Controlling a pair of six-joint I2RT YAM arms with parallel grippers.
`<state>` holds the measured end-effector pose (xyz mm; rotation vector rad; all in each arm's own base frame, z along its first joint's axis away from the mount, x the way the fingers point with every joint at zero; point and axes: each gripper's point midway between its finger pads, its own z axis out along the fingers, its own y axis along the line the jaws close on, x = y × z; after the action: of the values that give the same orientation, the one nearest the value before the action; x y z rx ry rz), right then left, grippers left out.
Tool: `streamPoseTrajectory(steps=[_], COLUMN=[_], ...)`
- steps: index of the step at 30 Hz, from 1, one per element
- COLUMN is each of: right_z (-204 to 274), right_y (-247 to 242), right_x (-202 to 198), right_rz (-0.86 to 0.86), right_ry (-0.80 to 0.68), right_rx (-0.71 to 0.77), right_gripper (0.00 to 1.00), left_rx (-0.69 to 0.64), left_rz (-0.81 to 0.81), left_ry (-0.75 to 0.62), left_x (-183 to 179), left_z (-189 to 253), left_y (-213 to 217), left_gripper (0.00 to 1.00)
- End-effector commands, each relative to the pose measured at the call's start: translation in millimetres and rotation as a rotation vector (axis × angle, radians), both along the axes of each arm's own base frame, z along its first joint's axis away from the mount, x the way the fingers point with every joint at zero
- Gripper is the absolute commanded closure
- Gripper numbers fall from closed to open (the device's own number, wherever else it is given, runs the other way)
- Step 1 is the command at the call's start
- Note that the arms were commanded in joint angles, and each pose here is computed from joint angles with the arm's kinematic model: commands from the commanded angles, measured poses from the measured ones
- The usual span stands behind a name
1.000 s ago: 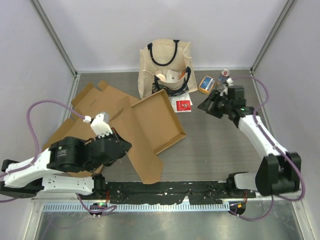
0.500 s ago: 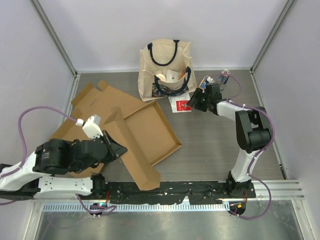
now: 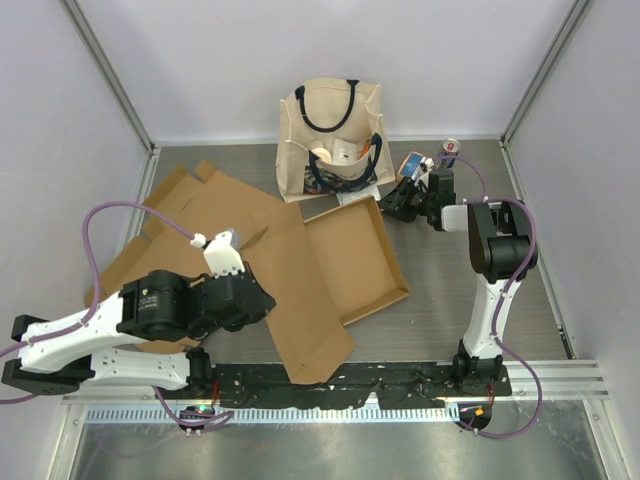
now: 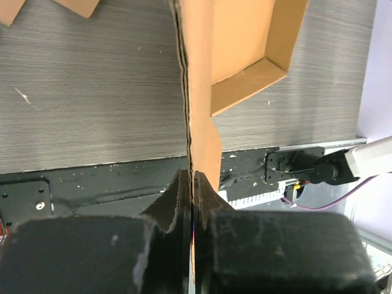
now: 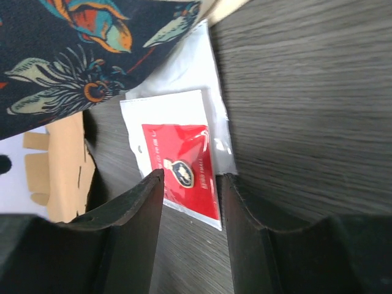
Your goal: Fold the paper box
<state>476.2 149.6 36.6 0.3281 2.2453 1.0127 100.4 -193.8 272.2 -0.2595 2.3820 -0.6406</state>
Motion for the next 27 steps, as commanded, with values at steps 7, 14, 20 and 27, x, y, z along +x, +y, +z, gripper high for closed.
streamPoseTrajectory(steps=[7, 14, 20, 27], right_z=[-8, 3, 36, 71], right_y=[43, 46, 27, -10], right_x=[-5, 8, 14, -12], right_rz=[0.076, -0.005, -0.102, -0.170], right_ry=[-0.002, -0.052, -0.112, -0.146], right_rx=[0.104, 0.181, 0.178, -0.002], right_gripper=[0.53, 0.79, 0.99, 0.99], left_rx=[0.274, 0.215, 0.342, 0.496], left_rz=[0.032, 0.103, 0.012, -0.040], left_ry=[0.054, 0.085, 0.082, 0.146], left_x=[-11, -13, -7, 3], left_z=[-24, -31, -18, -30], left_y=[78, 86, 57, 44], left_gripper=[1.00, 1.00, 1.00, 1.00])
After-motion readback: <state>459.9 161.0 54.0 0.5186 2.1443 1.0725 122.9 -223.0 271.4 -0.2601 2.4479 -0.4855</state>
